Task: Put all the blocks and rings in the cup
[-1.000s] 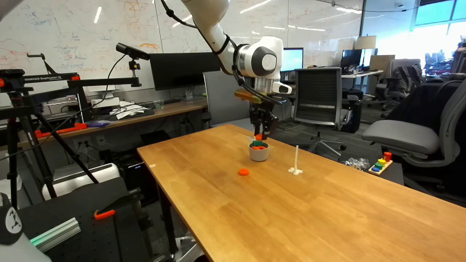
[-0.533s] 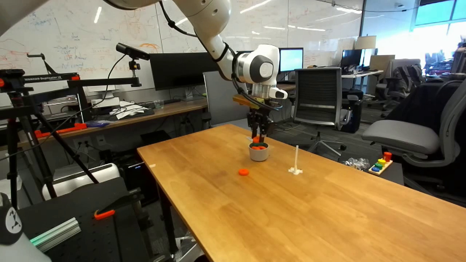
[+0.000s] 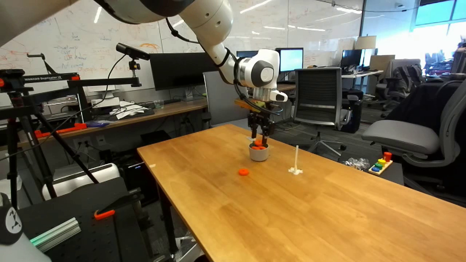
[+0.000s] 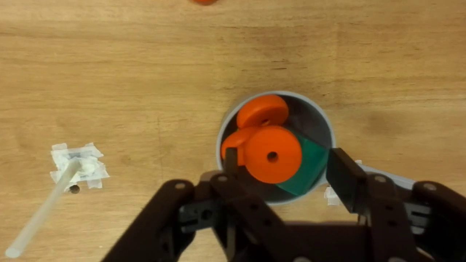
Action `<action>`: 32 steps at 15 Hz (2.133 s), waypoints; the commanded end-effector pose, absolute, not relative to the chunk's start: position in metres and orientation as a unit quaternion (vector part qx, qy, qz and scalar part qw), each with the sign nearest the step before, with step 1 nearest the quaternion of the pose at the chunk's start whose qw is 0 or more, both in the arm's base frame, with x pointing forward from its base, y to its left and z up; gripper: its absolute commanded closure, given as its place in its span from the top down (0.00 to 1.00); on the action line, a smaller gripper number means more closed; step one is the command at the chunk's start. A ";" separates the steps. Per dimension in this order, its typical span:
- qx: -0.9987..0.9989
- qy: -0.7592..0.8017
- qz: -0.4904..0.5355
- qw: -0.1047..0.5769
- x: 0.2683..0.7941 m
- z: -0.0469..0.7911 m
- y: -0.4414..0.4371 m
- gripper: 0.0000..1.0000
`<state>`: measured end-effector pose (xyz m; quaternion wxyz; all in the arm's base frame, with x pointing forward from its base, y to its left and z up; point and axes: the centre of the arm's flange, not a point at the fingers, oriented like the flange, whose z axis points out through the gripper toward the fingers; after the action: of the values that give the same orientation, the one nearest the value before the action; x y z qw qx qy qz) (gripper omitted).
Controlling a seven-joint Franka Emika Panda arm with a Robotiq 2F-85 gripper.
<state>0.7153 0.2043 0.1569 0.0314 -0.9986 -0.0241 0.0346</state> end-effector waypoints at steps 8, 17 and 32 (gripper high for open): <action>-0.996 -0.005 0.090 0.024 0.685 0.139 0.184 1.00; -0.991 -0.002 0.132 -0.003 0.621 0.127 0.166 1.00; -0.989 -0.023 0.143 -0.004 0.597 0.136 0.142 1.00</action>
<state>0.6091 0.1540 0.1317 -0.0040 -0.9881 -0.0107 0.1535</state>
